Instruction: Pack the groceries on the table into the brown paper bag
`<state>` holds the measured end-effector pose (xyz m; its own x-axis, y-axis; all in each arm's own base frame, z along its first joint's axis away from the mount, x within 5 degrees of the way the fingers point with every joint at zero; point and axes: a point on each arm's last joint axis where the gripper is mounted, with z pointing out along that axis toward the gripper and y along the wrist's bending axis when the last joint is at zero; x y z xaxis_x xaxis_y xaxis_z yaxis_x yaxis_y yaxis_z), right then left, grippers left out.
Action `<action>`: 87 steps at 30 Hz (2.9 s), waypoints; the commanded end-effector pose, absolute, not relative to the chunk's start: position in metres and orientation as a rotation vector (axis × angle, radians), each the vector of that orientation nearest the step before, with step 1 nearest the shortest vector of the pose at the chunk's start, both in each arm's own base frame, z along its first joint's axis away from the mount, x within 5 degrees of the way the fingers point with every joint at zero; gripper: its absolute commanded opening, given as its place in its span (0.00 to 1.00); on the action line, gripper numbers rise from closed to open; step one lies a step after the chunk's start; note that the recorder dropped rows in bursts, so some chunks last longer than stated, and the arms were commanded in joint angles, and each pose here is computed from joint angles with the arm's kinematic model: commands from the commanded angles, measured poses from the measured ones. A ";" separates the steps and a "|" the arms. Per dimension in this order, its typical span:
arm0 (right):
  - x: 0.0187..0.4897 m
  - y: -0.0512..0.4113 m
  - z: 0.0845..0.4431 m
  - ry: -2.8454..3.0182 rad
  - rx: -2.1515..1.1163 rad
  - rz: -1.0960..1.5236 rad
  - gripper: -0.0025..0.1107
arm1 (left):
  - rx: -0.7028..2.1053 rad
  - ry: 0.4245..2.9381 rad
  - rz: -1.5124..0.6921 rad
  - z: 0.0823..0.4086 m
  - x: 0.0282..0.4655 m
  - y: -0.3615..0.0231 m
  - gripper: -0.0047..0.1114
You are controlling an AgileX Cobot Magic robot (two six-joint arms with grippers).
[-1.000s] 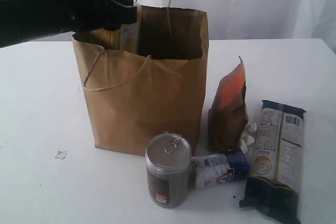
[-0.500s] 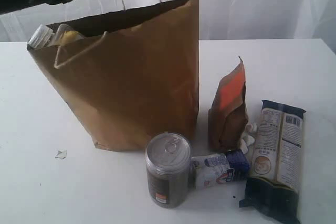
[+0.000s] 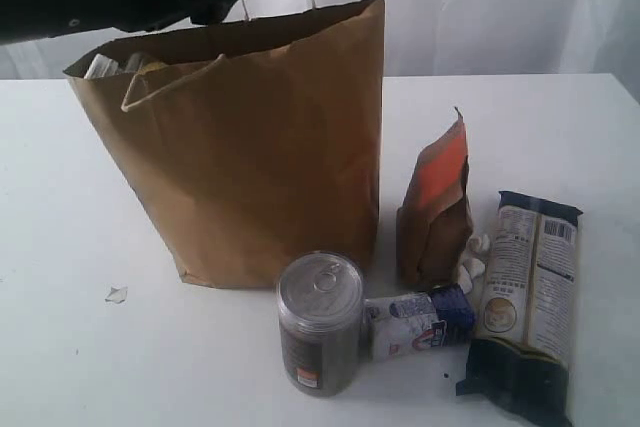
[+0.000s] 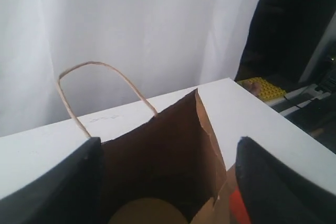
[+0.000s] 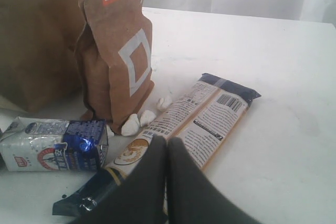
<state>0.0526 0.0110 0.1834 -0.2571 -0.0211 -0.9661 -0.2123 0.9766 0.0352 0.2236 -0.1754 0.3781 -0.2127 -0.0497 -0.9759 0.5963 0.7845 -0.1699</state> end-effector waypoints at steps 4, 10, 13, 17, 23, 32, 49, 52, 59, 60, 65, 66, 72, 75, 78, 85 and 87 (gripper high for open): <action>0.052 0.011 0.182 1.820 -0.177 0.176 0.02 | 0.457 1.626 -0.652 0.397 0.208 -0.167 0.66; 0.052 0.011 0.182 1.820 -0.177 0.176 0.02 | 0.539 1.556 -0.690 0.412 0.188 -0.160 0.65; 0.052 0.011 0.182 1.820 -0.177 0.176 0.02 | 0.587 1.524 -0.707 0.418 0.178 -0.158 0.63; 0.052 0.011 0.182 1.820 -0.177 0.176 0.02 | 0.625 1.462 -0.709 0.429 0.164 -0.150 0.63; 0.052 0.011 0.182 1.820 -0.177 0.176 0.02 | 0.646 1.346 -0.716 0.451 0.133 -0.129 0.61; 0.052 0.011 0.182 1.820 -0.177 0.176 0.02 | 0.747 1.205 -0.657 0.467 0.093 -0.105 0.32; 0.052 0.011 0.182 1.820 -0.177 0.176 0.02 | 0.844 1.799 -0.402 0.418 0.074 -0.067 0.04; 0.052 0.011 0.182 1.820 -0.177 0.176 0.02 | 0.816 1.848 -0.410 0.408 0.072 -0.064 0.04; 0.052 0.011 0.182 1.820 -0.177 0.176 0.02 | 0.636 1.906 -0.512 0.343 0.063 -0.055 0.04; 0.052 0.011 0.182 1.820 -0.177 0.176 0.02 | 0.604 1.887 -0.531 0.335 0.063 -0.054 0.04; 0.052 0.011 0.182 1.820 -0.177 0.176 0.02 | 0.527 1.923 -0.589 0.304 0.061 -0.053 0.04; 0.052 0.011 0.182 1.820 -0.177 0.176 0.02 | 0.527 1.923 -0.589 0.304 0.061 -0.053 0.04; 0.052 0.011 0.182 1.820 -0.177 0.176 0.02 | 0.527 1.923 -0.589 0.304 0.061 -0.053 0.04; 0.052 0.011 0.182 1.820 -0.177 0.176 0.02 | 0.527 1.923 -0.589 0.304 0.061 -0.053 0.04; 0.052 0.011 0.182 1.820 -0.177 0.176 0.02 | 0.547 1.940 -0.562 0.298 0.061 -0.053 0.04; 0.052 0.011 0.182 1.824 -0.147 0.199 0.02 | 0.562 1.777 -0.528 0.251 0.066 -0.054 0.04; 0.052 0.011 0.182 1.824 -0.147 0.199 0.02 | 0.542 1.733 -0.534 0.235 0.064 -0.051 0.04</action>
